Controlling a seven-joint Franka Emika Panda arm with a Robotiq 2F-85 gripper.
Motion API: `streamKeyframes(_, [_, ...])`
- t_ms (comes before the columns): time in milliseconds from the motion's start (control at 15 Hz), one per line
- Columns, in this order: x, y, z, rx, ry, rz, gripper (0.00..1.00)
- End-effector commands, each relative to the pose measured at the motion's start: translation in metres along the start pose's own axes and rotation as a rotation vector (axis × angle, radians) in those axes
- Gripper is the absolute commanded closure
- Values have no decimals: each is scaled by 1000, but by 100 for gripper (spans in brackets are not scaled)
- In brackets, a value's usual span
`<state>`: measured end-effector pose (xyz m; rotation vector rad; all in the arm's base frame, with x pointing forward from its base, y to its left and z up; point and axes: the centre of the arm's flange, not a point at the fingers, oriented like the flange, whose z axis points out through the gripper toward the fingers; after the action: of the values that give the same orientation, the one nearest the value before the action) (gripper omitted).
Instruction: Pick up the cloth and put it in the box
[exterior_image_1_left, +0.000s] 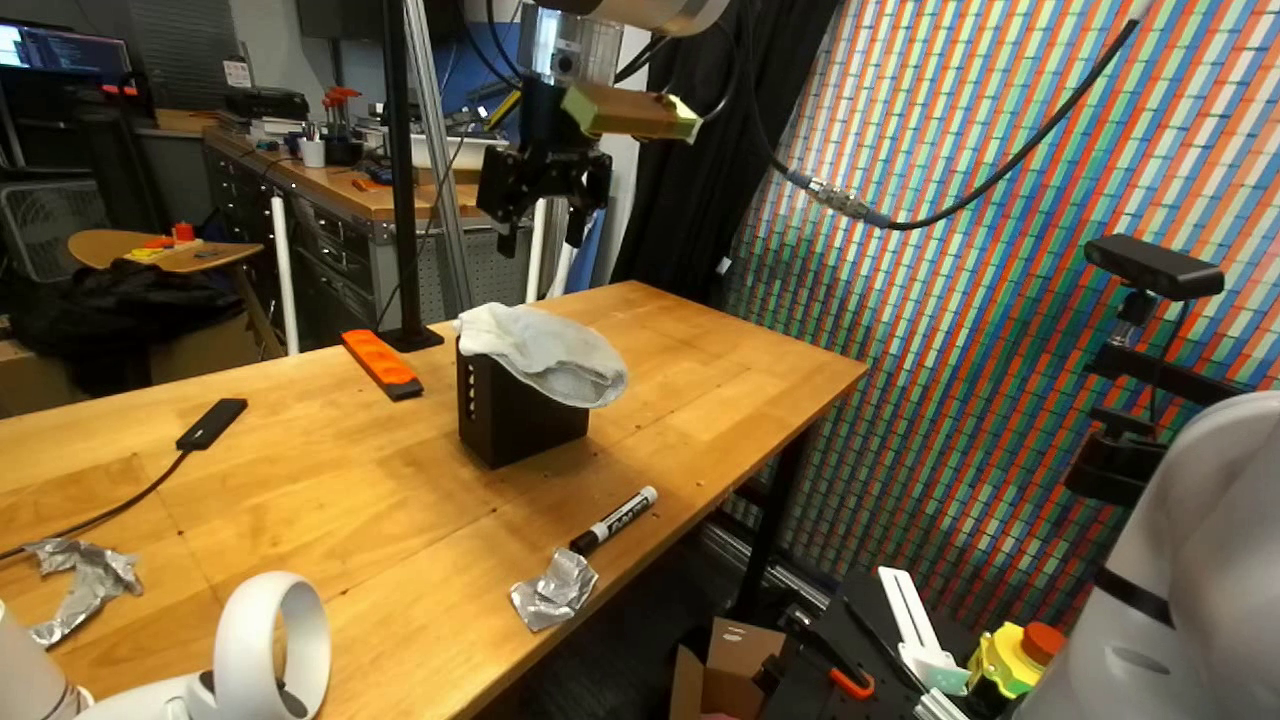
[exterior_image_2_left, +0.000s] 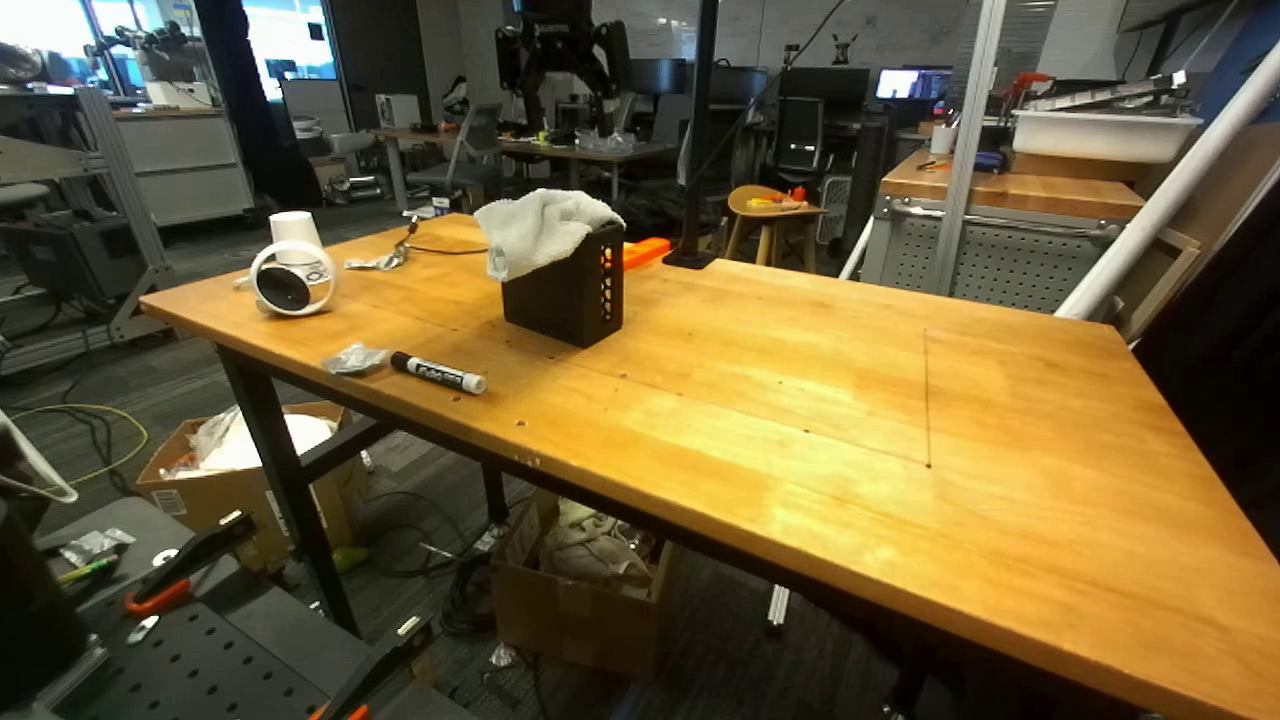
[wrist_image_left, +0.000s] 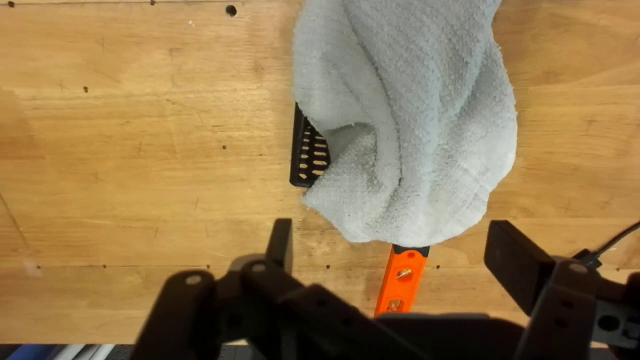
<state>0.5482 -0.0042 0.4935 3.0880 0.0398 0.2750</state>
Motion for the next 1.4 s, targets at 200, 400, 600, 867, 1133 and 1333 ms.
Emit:
streamKeyframes(200, [-14, -1, -25, -43, 54, 6, 56])
streamKeyframes(400, [-15, -6, -24, -43, 49, 0, 80])
streamKeyframes(600, [-14, -16, -15, -39, 32, -21, 99])
streamKeyframes(867, [-14, -32, 6, -33, -10, -56, 100])
streamKeyframes(1133, [-10, -35, 34, -31, -46, -65, 100])
streamKeyframes(1333, [-5, -30, 54, -32, -62, -63, 100])
